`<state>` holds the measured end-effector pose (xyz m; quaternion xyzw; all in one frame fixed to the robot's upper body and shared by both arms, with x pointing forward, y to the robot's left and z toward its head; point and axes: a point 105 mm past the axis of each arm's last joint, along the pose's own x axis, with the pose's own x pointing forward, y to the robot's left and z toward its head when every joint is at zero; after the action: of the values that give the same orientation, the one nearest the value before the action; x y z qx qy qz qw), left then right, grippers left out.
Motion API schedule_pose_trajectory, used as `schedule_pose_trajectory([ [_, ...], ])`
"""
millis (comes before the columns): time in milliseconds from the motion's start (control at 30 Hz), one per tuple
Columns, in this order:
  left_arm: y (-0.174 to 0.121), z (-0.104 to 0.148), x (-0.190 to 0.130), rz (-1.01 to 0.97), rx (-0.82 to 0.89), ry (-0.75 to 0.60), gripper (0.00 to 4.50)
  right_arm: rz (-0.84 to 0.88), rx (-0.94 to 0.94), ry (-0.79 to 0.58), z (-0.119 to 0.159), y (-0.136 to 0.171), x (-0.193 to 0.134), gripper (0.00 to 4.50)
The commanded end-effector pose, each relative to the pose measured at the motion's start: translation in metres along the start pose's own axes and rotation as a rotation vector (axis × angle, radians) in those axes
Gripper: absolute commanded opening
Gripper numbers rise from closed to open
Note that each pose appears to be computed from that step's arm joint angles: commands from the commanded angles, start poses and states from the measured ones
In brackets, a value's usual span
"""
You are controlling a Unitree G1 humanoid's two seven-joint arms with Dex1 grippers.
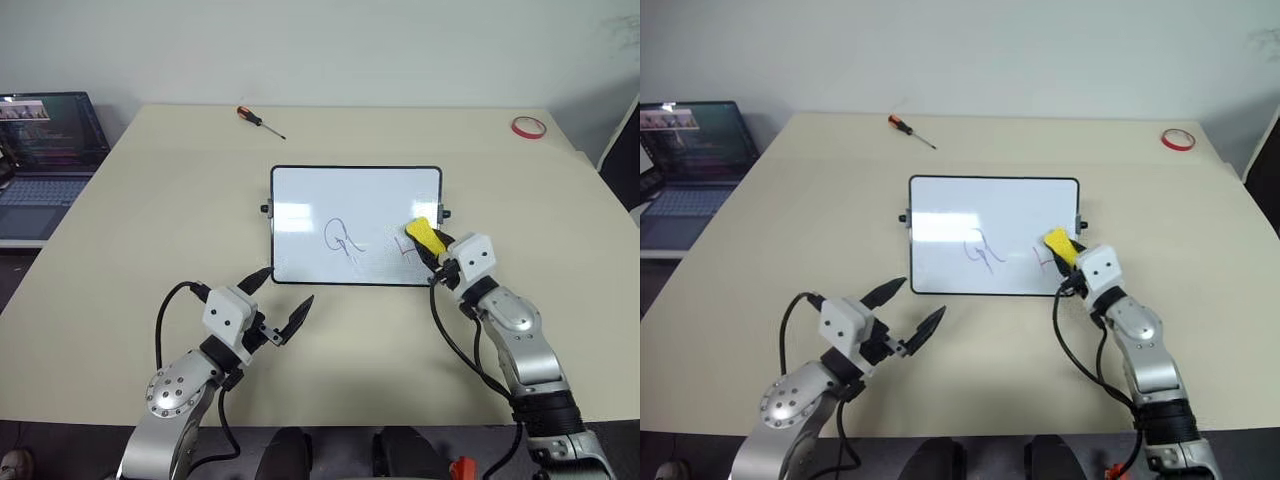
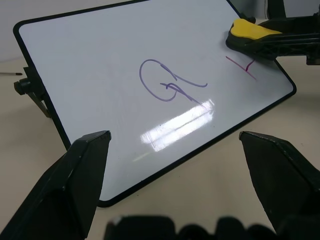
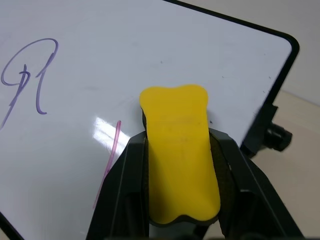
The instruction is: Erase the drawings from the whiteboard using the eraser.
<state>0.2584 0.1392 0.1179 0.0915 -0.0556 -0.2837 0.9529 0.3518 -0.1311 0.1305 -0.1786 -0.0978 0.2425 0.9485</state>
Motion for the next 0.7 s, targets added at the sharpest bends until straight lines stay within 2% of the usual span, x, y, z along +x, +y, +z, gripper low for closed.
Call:
schedule_pose_trajectory([
  [33,-0.003,0.016,0.004,0.004,0.031,-0.051,4.50,0.028,-0.020,-0.049,0.014,0.008,0.006,1.24],
  [233,-0.003,0.016,0.006,0.013,0.031,-0.055,4.50,0.079,-0.028,-0.033,0.014,0.018,0.010,1.24],
  [400,-0.002,0.014,0.003,0.018,0.032,-0.053,4.50,0.112,-0.078,0.156,-0.015,0.017,0.004,1.24],
  [700,-0.002,0.012,0.002,0.021,0.029,-0.046,4.50,0.105,-0.099,0.269,-0.023,0.012,-0.018,1.24],
])
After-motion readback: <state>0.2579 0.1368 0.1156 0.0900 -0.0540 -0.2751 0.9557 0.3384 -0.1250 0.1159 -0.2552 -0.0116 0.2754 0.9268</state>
